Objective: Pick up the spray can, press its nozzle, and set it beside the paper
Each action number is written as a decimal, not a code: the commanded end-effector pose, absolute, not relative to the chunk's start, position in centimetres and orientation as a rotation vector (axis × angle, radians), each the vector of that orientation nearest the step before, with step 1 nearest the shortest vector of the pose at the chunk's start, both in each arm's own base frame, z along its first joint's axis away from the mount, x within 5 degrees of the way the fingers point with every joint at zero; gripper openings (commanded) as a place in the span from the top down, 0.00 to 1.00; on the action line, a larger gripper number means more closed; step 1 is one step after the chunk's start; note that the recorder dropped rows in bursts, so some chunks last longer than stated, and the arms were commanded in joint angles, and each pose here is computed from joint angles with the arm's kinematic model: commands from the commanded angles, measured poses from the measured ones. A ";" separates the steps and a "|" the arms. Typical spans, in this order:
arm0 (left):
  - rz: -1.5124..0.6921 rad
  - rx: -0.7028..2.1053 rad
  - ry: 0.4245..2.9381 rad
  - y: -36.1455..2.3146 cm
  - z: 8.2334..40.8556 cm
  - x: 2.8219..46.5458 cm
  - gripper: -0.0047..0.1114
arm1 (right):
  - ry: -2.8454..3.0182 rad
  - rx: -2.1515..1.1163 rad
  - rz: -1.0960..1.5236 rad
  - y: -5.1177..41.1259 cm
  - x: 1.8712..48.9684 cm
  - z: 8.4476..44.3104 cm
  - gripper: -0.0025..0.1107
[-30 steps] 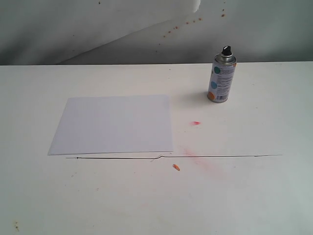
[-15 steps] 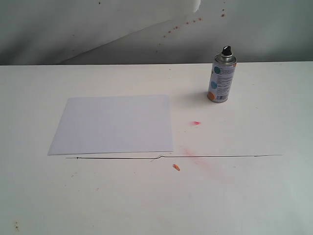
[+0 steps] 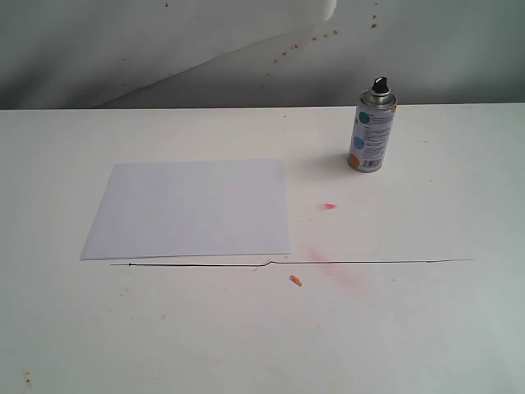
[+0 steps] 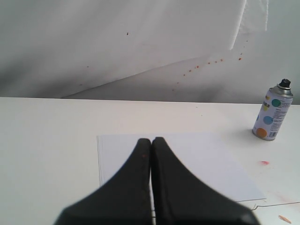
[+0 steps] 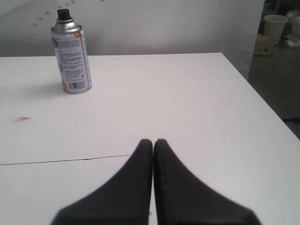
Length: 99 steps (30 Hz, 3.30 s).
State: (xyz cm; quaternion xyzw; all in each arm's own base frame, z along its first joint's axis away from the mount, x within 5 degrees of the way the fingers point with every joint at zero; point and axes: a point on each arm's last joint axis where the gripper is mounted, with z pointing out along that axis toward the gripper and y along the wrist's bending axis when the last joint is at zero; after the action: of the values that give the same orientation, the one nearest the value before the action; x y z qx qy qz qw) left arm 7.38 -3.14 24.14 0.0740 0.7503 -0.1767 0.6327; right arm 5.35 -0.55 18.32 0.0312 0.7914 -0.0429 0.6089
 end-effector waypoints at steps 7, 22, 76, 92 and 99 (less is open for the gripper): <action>-0.397 0.170 1.711 -3.1 24.1 7.3 0.96 | 1.825 0.071 -0.108 -0.6 5.3 18.2 0.97; -0.347 0.215 1.547 -2.8 25.1 5.3 0.96 | 1.825 0.073 -0.107 -0.6 5.3 18.2 0.97; -0.231 0.132 1.750 -1.3 18.9 5.4 0.96 | 1.825 0.075 -0.106 -0.6 5.3 18.2 0.97; -0.231 0.132 1.750 -1.3 18.9 5.4 0.96 | 1.825 0.075 -0.106 -0.6 5.3 18.2 0.97; -0.231 0.132 1.750 -1.3 18.9 5.4 0.96 | 1.825 0.075 -0.106 -0.6 5.3 18.2 0.97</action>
State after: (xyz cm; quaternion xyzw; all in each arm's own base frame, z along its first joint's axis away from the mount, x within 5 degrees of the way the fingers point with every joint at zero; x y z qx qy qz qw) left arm 5.36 -1.26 18.99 0.0570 0.7674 -0.0985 0.6310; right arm 5.35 -0.55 18.32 0.0302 0.7915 -0.0436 0.6089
